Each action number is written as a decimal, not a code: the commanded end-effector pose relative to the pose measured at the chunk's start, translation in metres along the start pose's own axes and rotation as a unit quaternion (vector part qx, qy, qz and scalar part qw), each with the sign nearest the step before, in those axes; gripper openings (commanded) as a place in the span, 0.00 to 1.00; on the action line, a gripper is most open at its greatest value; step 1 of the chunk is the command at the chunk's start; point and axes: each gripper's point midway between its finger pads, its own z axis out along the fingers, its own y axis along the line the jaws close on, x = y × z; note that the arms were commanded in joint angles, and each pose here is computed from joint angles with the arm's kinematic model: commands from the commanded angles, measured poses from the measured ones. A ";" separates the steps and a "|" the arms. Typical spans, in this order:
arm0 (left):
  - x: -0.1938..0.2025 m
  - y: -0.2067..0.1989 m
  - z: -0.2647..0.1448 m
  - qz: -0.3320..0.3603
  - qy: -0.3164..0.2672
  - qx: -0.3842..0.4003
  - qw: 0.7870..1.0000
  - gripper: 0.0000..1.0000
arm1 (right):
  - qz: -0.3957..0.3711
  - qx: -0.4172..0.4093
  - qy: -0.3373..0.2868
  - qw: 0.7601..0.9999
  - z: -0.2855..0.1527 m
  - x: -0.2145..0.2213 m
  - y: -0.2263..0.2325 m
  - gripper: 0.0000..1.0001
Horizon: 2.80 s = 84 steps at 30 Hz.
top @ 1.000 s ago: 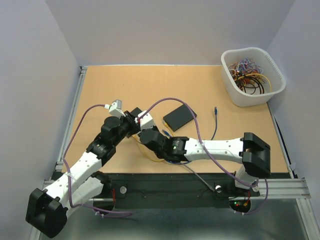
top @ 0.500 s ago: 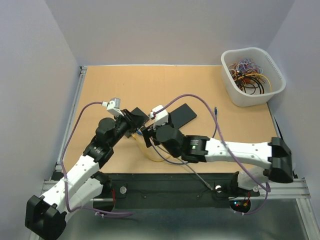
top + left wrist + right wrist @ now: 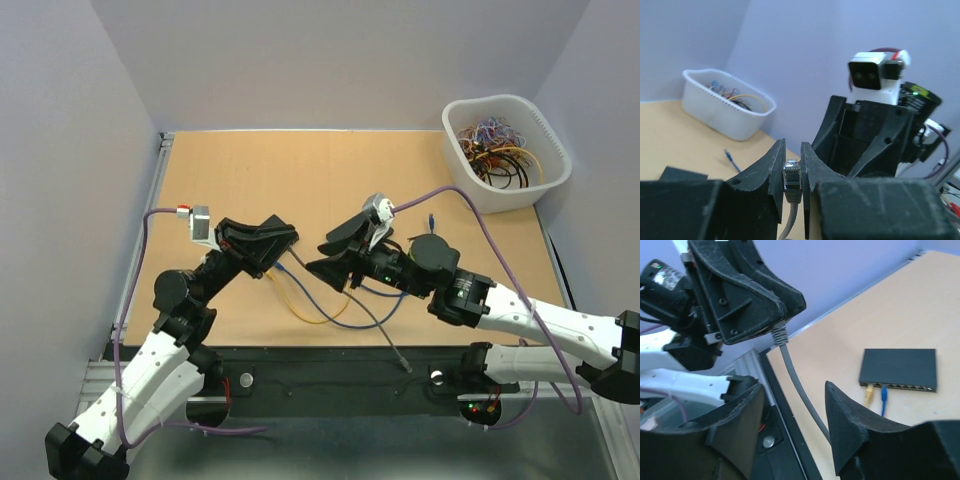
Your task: Insert the plug into the switch port
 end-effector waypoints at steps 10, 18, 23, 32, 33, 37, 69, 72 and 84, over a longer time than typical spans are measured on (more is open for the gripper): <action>-0.003 -0.034 -0.005 -0.003 -0.004 0.091 0.996 0.00 | -0.002 -0.127 -0.023 0.992 0.028 -0.019 0.050 0.47; 0.003 -0.029 -0.007 -0.004 -0.001 0.087 0.996 0.00 | -0.001 -0.153 -0.036 0.988 0.033 -0.028 0.061 0.40; 0.003 -0.030 -0.008 -0.004 -0.001 0.088 0.996 0.00 | -0.002 -0.157 -0.050 0.986 0.026 -0.032 0.062 0.38; 0.002 -0.033 -0.009 -0.006 -0.001 0.091 0.996 0.00 | 0.003 -0.161 -0.065 0.985 0.023 -0.038 0.064 0.34; 0.002 -0.033 -0.009 -0.006 -0.002 0.091 0.996 0.00 | 0.003 -0.162 -0.067 0.984 0.023 -0.040 0.064 0.34; 0.002 -0.033 -0.009 -0.007 -0.001 0.091 0.996 0.00 | 0.004 -0.163 -0.067 0.984 0.025 -0.040 0.065 0.29; 0.050 0.066 0.009 -0.017 0.075 -0.091 0.993 0.75 | 0.025 0.232 0.029 0.972 -0.064 0.056 -0.094 0.01; 0.057 0.097 0.017 -0.009 0.080 -0.141 0.987 0.75 | 0.017 0.332 0.079 0.940 -0.082 0.084 -0.128 0.00; 0.083 0.175 0.063 0.007 0.129 -0.207 0.970 0.70 | -0.023 0.493 0.197 0.847 -0.104 0.151 -0.207 0.00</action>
